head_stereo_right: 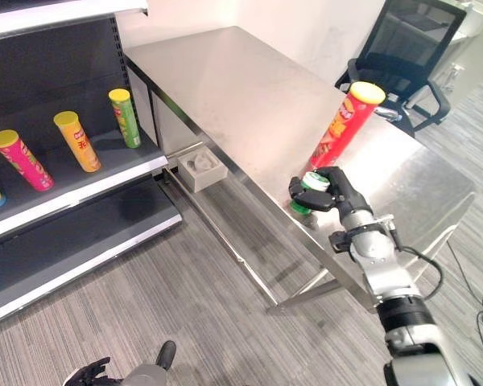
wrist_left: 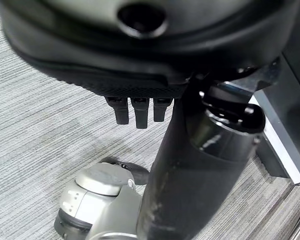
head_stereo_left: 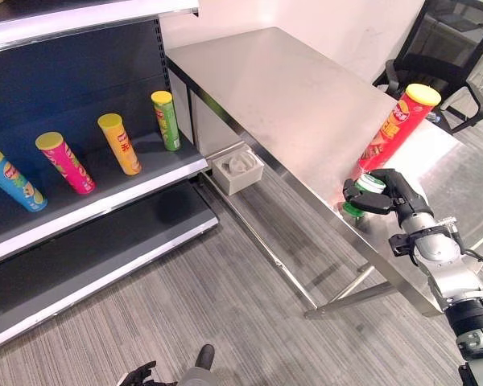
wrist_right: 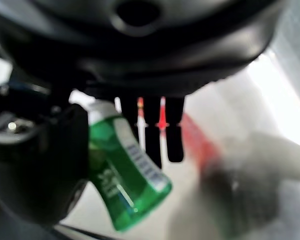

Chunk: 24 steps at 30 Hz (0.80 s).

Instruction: Put the goods on the table back onto the shelves and tidy them up.

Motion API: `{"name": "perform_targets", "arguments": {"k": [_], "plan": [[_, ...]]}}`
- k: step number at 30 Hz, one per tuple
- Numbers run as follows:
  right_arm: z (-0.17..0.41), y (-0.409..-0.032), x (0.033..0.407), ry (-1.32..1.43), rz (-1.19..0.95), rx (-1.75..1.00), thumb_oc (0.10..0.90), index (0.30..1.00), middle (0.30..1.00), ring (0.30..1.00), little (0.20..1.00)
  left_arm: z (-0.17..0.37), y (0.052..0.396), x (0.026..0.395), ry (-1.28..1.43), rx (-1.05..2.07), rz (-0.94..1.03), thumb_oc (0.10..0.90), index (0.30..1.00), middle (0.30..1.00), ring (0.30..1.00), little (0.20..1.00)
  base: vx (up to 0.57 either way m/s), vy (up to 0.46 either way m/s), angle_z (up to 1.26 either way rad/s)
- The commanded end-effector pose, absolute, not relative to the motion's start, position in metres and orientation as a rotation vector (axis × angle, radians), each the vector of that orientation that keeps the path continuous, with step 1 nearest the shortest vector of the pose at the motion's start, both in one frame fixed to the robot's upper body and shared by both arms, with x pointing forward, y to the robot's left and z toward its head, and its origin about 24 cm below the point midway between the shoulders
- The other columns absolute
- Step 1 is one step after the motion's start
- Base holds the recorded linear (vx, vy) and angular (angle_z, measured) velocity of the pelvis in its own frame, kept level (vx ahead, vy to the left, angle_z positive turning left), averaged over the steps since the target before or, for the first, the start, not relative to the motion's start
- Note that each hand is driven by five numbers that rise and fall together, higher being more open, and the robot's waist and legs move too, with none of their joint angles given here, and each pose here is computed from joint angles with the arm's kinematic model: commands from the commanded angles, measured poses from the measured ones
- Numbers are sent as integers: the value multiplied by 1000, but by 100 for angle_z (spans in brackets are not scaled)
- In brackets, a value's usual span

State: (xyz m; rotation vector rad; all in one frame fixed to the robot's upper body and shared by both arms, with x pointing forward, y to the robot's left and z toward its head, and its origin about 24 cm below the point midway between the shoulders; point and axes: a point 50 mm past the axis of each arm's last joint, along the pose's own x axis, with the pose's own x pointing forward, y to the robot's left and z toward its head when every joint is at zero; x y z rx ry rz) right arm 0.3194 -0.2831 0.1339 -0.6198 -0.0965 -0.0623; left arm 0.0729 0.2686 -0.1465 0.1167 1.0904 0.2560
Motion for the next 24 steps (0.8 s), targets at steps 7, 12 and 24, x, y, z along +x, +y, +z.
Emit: {"name": "perform_targets", "arguments": {"k": [7,12,24], "plan": [[253,-261,303,-660,-53,-500,400,300,300,300,300,-139,281,85,1031,133,288,800,900,900,900,900,-29,-101,10],[292,-253,289,-855,-46,-434,400,300,300,300,300,-132,278,102,949,92,308,800,900,900,900,900,-134,-143,44],[325,-266,267,-987,-159,-509,400,300,300,300,300,-140,272,97,1042,220,182,800,900,900,900,900,105,190,113]]}}
